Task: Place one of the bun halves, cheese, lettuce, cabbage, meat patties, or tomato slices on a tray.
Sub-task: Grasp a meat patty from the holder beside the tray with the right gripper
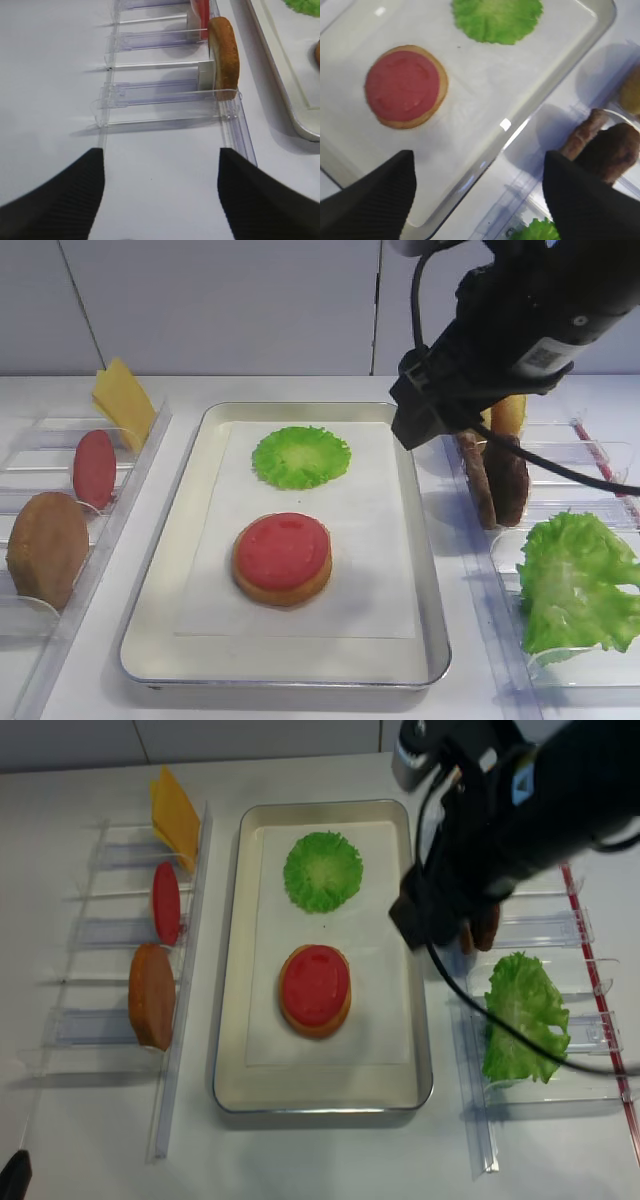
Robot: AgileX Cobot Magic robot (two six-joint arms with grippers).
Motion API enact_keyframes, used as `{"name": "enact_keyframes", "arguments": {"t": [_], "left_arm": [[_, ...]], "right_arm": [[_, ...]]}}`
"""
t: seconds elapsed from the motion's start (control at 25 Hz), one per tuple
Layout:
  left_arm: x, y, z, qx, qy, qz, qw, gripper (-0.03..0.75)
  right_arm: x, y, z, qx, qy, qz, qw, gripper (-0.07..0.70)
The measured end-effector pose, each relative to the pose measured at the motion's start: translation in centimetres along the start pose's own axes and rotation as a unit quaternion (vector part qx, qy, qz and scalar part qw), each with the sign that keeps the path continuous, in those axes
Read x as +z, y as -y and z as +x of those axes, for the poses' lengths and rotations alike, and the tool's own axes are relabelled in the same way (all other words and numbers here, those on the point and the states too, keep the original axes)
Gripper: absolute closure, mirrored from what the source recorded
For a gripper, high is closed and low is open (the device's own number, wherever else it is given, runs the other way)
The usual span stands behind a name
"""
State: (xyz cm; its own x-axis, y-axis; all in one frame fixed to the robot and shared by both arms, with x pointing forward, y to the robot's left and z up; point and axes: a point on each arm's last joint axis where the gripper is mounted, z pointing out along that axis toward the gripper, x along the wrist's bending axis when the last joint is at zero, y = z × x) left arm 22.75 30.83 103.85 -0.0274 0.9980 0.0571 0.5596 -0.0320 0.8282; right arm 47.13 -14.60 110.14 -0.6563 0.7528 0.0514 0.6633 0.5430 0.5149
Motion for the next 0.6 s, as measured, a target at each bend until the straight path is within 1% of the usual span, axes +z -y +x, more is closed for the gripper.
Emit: {"name": "enact_keyframes", "arguments": {"t": [0.08,0.12,0.2,0.32,0.36,0.44,0.48,0.6], "left_arm": [[0.0,0.0,0.0,0.0,0.0,0.0,1.0,0.244],[0.0,0.0,0.0,0.0,0.0,0.0,1.0,0.244],[0.0,0.0,0.0,0.0,0.0,0.0,1.0,0.244],[0.0,0.0,0.0,0.0,0.0,0.0,1.0,0.244],[0.0,0.0,0.0,0.0,0.0,0.0,1.0,0.244],[0.0,0.0,0.0,0.0,0.0,0.0,1.0,0.244],[0.0,0.0,0.0,0.0,0.0,0.0,1.0,0.244],[0.0,0.0,0.0,0.0,0.0,0.0,1.0,0.244]], "right_arm": [[0.9,-0.5,-0.7,0.037,0.025,0.021,0.9988,0.076],[1.5,-0.6,-1.0,0.057,0.037,0.036,0.997,0.076],[2.4,-0.8,-1.6,0.096,0.06,0.059,0.9918,0.076],[4.0,-1.1,-2.5,0.135,0.099,0.091,0.9816,0.076],[4.5,-1.3,-2.8,0.145,0.11,0.098,0.9783,0.076],[5.3,-1.5,-3.3,0.155,0.129,0.105,0.9739,0.076],[5.6,-1.6,-3.4,0.158,0.133,0.106,0.9726,0.076],[6.3,-2.0,-3.6,0.163,0.137,0.104,0.9716,0.076]]}}
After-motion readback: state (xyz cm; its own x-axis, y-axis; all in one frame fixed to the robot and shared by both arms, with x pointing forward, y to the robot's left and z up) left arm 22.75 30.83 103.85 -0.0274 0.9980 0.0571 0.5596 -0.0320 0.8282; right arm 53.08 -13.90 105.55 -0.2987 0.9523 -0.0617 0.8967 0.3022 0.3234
